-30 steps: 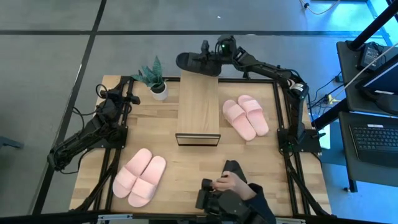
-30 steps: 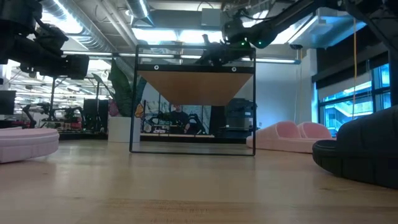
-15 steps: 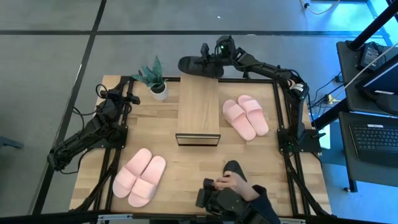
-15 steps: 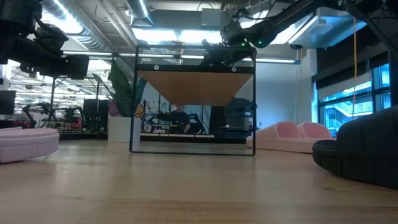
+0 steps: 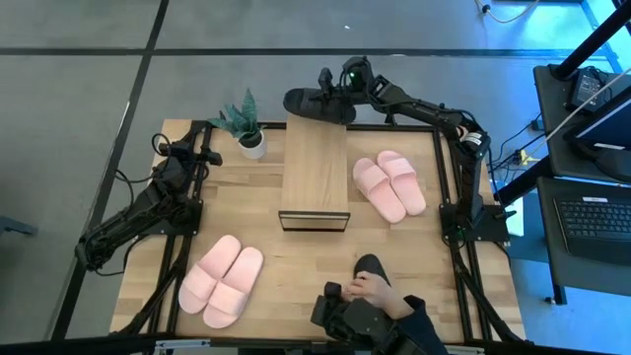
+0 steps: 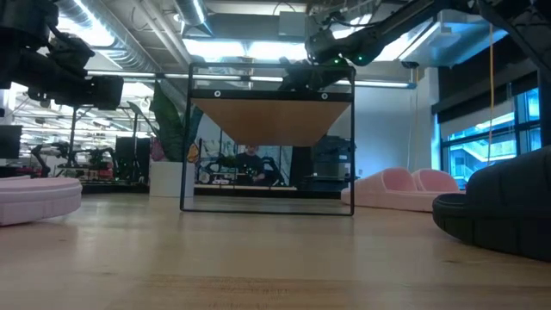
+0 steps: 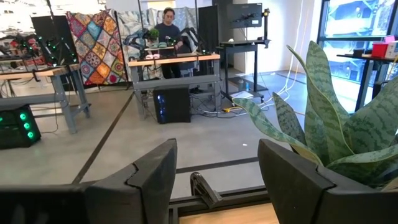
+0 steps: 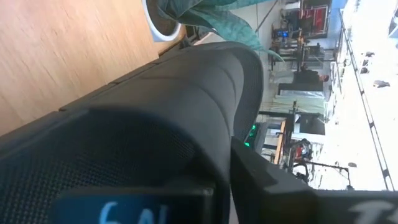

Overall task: Pick and place slides into the shelf
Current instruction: Put the black slide on the shelf

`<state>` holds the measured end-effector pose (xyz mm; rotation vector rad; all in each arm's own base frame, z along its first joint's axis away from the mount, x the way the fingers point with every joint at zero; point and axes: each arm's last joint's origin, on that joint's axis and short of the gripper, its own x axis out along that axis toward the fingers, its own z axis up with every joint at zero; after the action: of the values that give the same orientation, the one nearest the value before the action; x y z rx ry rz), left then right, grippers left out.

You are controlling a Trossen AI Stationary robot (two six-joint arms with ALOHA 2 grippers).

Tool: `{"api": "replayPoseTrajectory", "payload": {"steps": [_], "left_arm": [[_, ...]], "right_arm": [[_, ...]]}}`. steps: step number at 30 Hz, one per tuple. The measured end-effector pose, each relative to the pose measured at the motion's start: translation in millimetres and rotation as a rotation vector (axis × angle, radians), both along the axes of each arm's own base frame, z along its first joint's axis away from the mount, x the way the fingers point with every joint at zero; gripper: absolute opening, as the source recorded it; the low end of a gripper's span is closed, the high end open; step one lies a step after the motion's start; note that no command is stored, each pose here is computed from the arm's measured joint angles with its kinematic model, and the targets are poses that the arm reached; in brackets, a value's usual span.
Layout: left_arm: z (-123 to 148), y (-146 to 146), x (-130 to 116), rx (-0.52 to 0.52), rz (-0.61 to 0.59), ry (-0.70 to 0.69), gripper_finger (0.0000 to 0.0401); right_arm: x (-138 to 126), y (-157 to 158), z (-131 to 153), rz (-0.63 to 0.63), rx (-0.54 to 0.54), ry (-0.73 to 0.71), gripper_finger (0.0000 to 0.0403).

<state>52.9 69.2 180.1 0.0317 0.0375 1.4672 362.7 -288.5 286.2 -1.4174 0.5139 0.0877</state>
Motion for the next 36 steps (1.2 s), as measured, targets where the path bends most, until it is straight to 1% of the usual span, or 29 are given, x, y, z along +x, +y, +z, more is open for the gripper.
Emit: {"api": "replayPoseTrajectory", "payload": {"steps": [3,12,20,23,26,36], "left_arm": [[0.1,0.0,0.0,0.0,0.0,-0.001,0.0217],[0.0,0.0,0.0,0.0,0.0,0.0,0.0217],[0.0,0.0,0.0,0.0,0.0,0.0,0.0217],[0.1,0.0,0.0,0.0,0.0,0.0,0.0217],[0.0,0.0,0.0,0.0,0.0,0.0,0.0217],[0.0,0.0,-0.1,0.0,0.006,0.0,0.0217]], "right_arm": [[-0.1,0.0,-0.1,-0.003,0.007,0.0,0.0048],[-0.3,0.1,-0.7,-0.008,0.023,0.001,0.0074],[-1.0,-0.4,-1.4,-0.016,0.028,0.005,0.0133],[-1.0,-0.4,-1.4,-0.021,0.037,0.003,0.0148],[-0.7,-0.2,-1.2,-0.023,0.042,-0.001,0.0155],[3.9,6.7,-2.5,-0.006,0.056,0.01,0.0156]]}}
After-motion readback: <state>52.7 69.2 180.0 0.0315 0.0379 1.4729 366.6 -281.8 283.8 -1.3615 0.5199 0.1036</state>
